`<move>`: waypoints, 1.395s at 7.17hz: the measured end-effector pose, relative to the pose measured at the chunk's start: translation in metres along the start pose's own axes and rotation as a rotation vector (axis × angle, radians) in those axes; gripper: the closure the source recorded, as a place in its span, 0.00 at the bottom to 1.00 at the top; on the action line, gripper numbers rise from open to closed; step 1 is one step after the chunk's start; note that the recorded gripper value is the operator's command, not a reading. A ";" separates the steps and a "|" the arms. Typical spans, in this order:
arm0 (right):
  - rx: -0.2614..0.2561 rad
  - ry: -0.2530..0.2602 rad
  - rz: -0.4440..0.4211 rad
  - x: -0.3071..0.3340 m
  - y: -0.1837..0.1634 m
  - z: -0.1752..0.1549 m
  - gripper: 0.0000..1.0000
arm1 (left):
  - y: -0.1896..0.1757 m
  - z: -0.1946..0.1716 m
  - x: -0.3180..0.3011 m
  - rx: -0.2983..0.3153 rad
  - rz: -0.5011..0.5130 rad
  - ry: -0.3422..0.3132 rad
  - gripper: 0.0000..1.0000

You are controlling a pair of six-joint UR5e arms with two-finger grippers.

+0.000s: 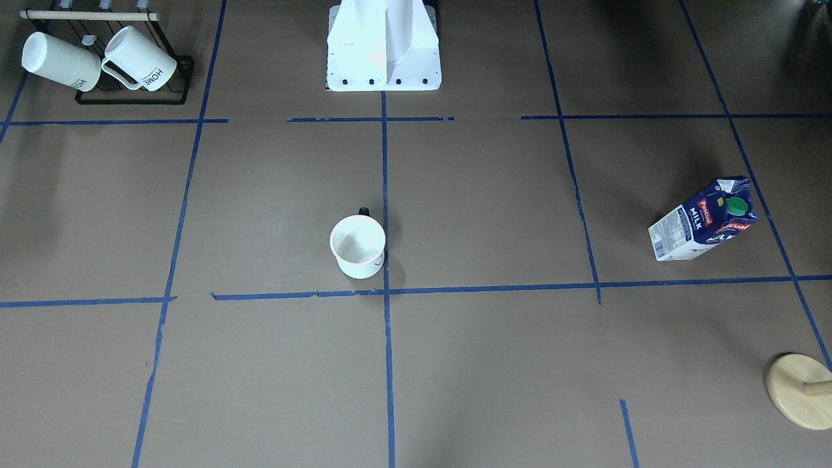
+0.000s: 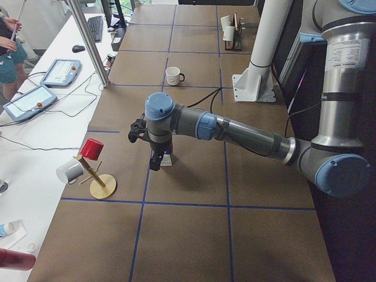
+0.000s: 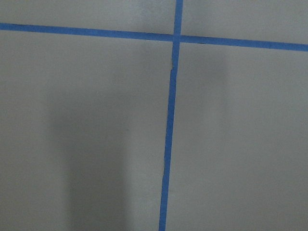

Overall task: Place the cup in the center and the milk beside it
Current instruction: 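Reach the left gripper down to the milk carton and grasp its top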

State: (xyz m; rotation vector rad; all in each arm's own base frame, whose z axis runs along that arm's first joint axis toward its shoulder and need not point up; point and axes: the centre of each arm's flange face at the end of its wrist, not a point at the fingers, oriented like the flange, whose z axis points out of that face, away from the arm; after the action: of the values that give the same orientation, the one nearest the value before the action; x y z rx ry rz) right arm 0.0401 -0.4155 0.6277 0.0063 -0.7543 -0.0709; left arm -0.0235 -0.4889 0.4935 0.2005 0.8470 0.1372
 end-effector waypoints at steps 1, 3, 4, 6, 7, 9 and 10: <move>0.000 0.000 0.000 0.000 0.000 0.000 0.00 | -0.015 0.007 0.038 -0.009 -0.052 0.014 0.00; 0.000 -0.001 -0.001 0.000 0.000 0.000 0.00 | -0.032 0.045 0.095 -0.065 -0.098 0.016 0.00; 0.000 -0.001 0.000 0.000 -0.001 0.000 0.00 | -0.036 0.063 0.111 -0.082 -0.112 -0.009 0.00; 0.000 -0.001 -0.001 0.000 -0.001 0.000 0.00 | -0.044 0.089 0.119 -0.080 -0.149 -0.034 0.00; 0.001 -0.001 -0.003 0.000 -0.001 0.000 0.00 | -0.047 0.100 0.114 -0.075 -0.166 -0.034 0.00; 0.000 -0.001 -0.005 0.000 -0.001 0.000 0.00 | -0.049 0.123 0.105 -0.086 -0.183 -0.036 0.06; 0.000 -0.001 -0.005 0.000 -0.001 0.000 0.00 | -0.048 0.130 0.107 -0.094 -0.179 -0.036 0.30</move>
State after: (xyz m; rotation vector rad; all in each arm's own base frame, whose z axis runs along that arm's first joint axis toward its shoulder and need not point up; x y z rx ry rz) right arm 0.0400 -0.4165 0.6280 0.0081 -0.7552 -0.0759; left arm 0.1467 -0.5298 0.4884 0.0381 0.8169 0.0053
